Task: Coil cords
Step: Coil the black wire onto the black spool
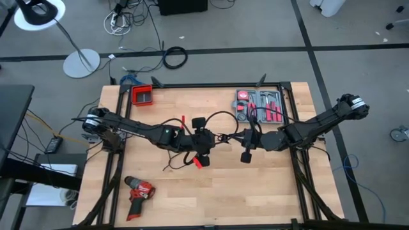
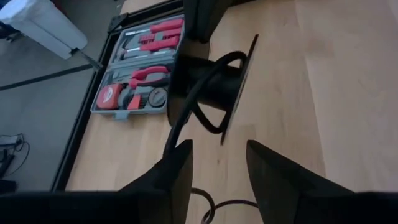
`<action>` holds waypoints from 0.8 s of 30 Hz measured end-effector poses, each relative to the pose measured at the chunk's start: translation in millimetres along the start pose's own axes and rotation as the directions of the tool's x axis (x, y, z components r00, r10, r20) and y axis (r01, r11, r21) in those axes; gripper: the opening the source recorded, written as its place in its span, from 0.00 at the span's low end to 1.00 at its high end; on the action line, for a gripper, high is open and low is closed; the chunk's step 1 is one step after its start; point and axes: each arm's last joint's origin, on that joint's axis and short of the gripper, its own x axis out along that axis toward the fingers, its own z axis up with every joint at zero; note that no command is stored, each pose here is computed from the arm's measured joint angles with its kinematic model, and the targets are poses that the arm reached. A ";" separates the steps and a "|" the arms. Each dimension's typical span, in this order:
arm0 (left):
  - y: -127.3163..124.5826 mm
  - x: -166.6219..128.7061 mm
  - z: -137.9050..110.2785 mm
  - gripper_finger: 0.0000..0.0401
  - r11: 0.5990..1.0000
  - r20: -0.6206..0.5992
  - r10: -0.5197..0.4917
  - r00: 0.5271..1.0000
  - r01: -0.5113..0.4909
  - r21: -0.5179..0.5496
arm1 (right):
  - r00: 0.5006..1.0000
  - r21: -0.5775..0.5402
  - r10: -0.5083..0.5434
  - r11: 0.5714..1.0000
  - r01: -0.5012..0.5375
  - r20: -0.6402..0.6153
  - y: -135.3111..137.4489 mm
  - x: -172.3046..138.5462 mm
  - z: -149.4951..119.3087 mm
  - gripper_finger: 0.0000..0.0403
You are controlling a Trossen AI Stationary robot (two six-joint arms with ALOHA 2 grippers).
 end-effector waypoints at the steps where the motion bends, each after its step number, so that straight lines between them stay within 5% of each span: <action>1: 0.0 0.0 0.5 0.38 1.000 0.005 0.000 1.000 0.000 -0.002 | 1.000 0.004 -0.002 1.000 0.002 0.006 -0.2 0.5 0.6 0.00; 11: -0.6 3.2 7.3 0.37 0.999 0.074 0.032 0.997 -0.031 -0.015 | 0.999 0.003 0.002 1.000 -0.002 0.043 1.0 4.3 4.4 0.00; 18: -2.5 6.6 6.5 0.05 1.000 0.072 0.023 0.997 -0.022 -0.012 | 0.999 0.000 -0.011 1.000 0.011 0.041 0.3 4.8 4.3 0.00; 24: -2.8 6.5 5.8 0.01 1.000 0.064 0.022 0.998 -0.022 -0.009 | 0.998 0.008 0.003 1.000 -0.004 0.065 2.1 3.6 6.8 0.10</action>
